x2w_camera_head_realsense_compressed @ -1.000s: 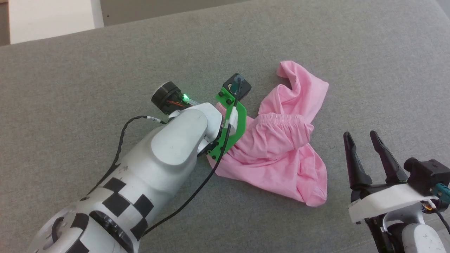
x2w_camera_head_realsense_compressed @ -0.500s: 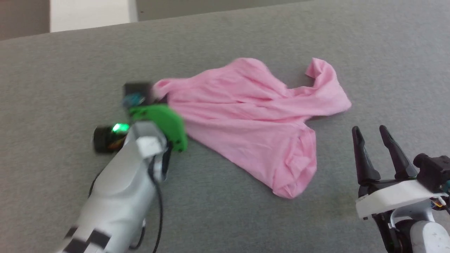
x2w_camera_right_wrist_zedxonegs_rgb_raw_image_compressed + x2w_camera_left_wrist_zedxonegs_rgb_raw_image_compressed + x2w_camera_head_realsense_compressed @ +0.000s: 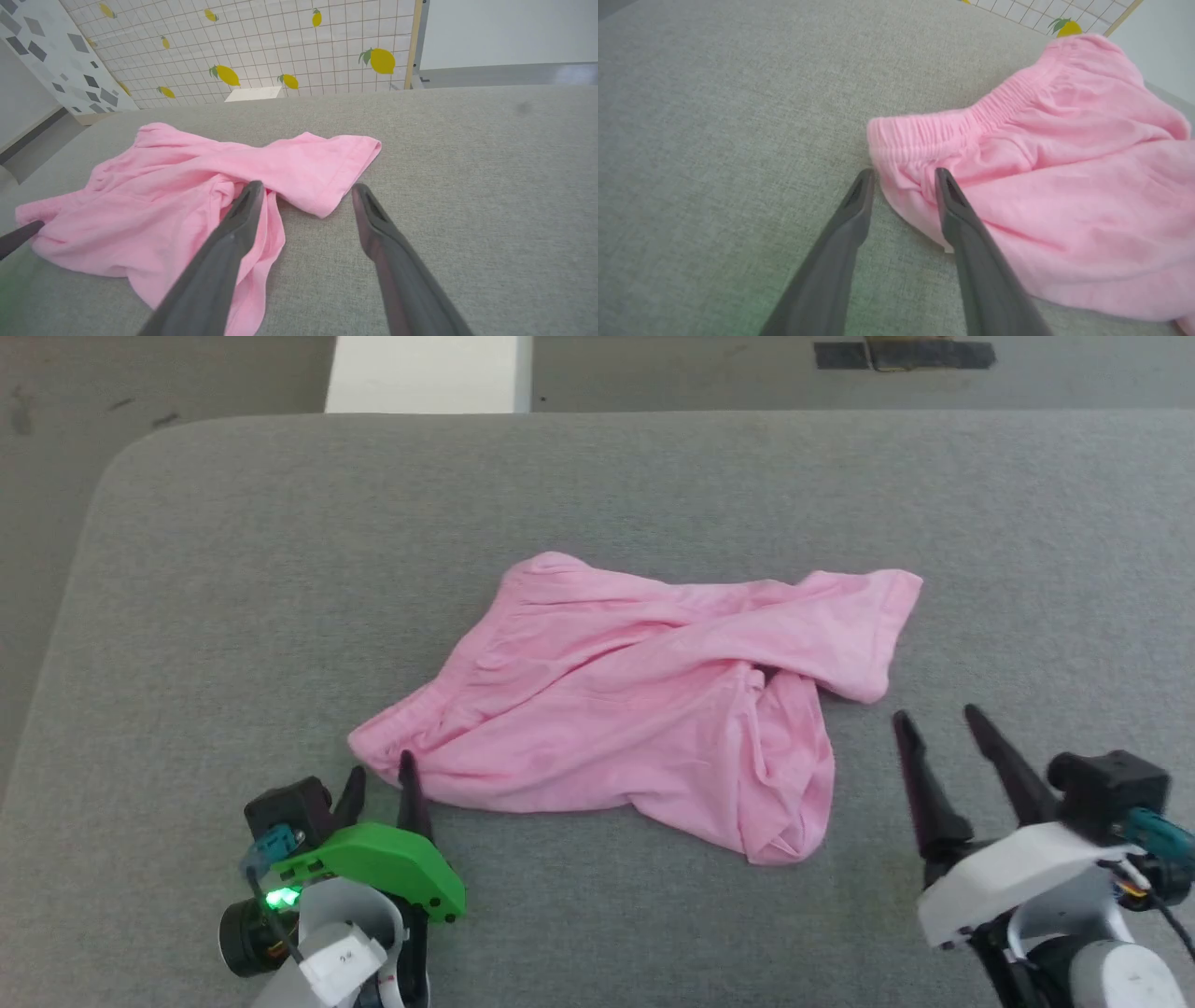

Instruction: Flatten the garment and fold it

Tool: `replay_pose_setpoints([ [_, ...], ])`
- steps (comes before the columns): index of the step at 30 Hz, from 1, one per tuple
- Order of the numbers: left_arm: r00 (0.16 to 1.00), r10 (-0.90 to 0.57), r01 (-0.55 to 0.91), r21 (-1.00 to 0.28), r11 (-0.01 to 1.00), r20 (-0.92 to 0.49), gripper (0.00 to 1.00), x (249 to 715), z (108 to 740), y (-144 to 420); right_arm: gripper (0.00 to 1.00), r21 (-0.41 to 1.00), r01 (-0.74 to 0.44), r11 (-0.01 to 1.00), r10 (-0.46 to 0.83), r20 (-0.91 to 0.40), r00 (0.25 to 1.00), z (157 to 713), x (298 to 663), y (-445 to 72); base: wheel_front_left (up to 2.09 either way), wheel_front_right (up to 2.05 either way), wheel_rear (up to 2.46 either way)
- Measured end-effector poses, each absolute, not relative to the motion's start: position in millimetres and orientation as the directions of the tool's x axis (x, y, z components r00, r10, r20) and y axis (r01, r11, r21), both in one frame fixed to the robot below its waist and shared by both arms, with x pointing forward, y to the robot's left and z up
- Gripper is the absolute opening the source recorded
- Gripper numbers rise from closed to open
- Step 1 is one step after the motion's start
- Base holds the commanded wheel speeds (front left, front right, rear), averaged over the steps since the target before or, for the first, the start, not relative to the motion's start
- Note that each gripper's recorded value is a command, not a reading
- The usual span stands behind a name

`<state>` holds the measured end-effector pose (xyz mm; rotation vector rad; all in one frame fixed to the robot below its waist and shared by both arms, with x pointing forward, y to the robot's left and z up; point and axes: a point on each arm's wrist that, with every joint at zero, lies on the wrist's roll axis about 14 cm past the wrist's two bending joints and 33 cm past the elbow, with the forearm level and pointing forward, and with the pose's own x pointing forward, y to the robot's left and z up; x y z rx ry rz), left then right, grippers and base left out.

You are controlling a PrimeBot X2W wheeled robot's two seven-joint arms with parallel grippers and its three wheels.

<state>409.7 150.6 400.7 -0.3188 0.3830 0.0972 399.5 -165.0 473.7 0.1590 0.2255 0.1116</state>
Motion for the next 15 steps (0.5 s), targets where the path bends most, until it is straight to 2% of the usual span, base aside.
replay_pose_setpoints([
  [3,0.955,0.057,-0.154,-0.322,0.934,-0.29,1.0,410,424,158,1.0,0.161,-0.169,0.972,0.212,-0.301,0.93,460,397,-137,0.0,0.0,0.0],
  [10,0.99,0.137,-0.138,-0.303,0.943,-0.024,1.0,427,494,176,1.0,0.194,-0.27,0.943,0.332,-0.586,0.739,403,372,-95,0.0,0.0,0.0],
  [12,0.99,0.138,-0.123,-0.293,0.948,0.03,1.0,429,506,175,1.0,0.196,-0.291,0.937,0.347,-0.637,0.689,391,369,-88,0.0,0.0,0.0],
  [15,0.989,0.135,-0.115,-0.287,0.951,0.053,1.0,428,508,173,1.0,0.201,-0.326,0.924,0.374,-0.656,0.655,385,372,-76,0.0,0.0,0.0],
])
